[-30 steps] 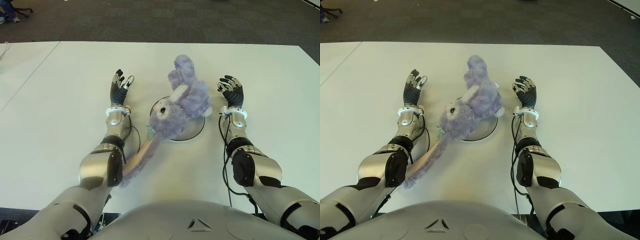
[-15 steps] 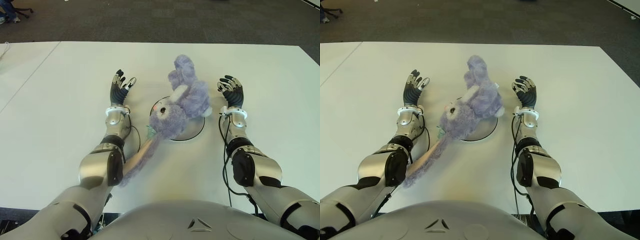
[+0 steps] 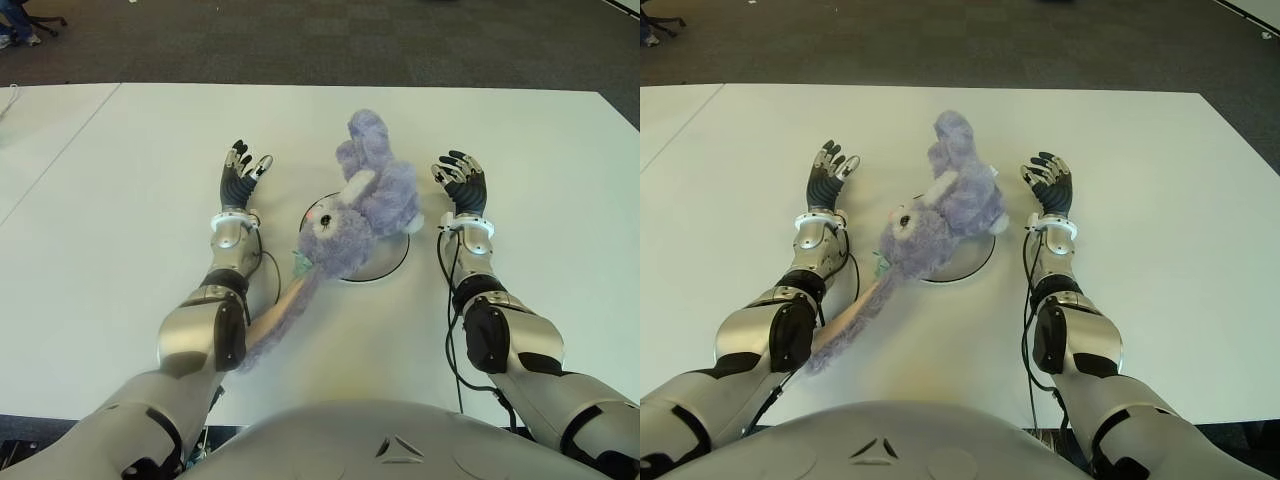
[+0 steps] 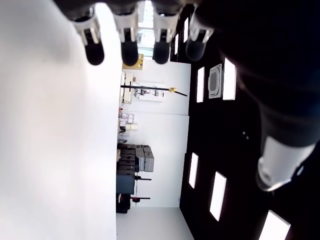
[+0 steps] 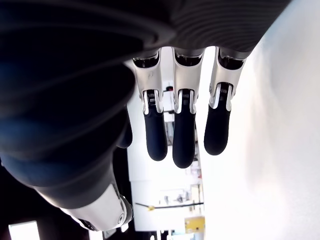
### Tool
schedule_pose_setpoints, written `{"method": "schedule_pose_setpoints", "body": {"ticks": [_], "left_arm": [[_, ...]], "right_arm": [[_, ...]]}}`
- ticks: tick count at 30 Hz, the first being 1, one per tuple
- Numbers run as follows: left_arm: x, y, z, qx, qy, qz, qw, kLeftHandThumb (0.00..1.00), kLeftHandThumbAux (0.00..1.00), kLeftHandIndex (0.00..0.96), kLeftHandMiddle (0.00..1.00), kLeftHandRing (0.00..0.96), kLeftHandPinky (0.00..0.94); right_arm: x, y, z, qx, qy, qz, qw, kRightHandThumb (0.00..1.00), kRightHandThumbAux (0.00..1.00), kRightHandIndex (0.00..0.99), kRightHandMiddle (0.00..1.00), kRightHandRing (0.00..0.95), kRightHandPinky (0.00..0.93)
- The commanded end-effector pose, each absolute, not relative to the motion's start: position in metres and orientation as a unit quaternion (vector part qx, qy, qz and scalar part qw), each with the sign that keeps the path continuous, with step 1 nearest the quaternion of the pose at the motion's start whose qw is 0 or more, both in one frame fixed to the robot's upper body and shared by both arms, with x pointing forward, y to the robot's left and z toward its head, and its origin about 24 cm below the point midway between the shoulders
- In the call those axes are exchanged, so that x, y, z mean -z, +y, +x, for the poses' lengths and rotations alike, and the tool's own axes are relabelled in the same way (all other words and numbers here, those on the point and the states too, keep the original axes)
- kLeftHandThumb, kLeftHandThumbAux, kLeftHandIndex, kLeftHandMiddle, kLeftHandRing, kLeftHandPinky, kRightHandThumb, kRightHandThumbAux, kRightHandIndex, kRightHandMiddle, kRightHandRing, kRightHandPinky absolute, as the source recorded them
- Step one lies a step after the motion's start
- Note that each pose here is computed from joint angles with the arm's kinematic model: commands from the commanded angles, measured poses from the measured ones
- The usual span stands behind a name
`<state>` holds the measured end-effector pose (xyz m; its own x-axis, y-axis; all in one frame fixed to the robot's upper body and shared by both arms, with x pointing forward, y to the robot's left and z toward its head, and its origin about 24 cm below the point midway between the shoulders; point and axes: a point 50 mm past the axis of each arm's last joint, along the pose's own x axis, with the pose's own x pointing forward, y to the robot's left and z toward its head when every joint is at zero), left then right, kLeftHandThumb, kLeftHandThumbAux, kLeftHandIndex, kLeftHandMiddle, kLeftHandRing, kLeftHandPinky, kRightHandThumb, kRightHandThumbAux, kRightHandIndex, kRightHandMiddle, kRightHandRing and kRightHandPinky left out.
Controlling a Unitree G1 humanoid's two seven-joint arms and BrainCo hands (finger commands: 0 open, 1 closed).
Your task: Put the doll into the plate.
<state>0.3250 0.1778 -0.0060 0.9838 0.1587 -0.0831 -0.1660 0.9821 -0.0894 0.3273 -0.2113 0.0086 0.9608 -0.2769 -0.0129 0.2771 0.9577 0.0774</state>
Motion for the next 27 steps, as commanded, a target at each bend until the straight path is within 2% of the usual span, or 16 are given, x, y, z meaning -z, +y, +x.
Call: {"method": "schedule_pose_setpoints", "body": {"ticks": [1, 11, 27], "left_arm": [[0.0932, 0.1680, 0.2502, -0.094, 0.257, -0.067, 0.959, 0.000, 0.649, 0.053, 0.079, 0.081, 0.095], [0.0922, 0.1680, 0.2508, -0.091, 0.254, -0.045, 0.962, 0.000, 0.672, 0.051, 0.086, 0.089, 0.104], [0.0919, 0.1674, 0.2513, -0.092, 0.254, -0.030, 0.962, 0.000, 0.648, 0.055, 0.078, 0.079, 0.088]], "right_arm": [[0.0849, -0.1942, 0.2526, 0.150, 0.219, 0.066, 0.962, 0.372, 0.870, 0.266, 0.330, 0.373, 0.400], [0.0849, -0.1930, 0.2529, 0.155, 0.218, 0.074, 0.961, 0.443, 0.871, 0.276, 0.337, 0.380, 0.396], [0.0848, -0.1924, 0.2529, 0.153, 0.216, 0.077, 0.961, 0.431, 0.870, 0.274, 0.329, 0.367, 0.385]]}}
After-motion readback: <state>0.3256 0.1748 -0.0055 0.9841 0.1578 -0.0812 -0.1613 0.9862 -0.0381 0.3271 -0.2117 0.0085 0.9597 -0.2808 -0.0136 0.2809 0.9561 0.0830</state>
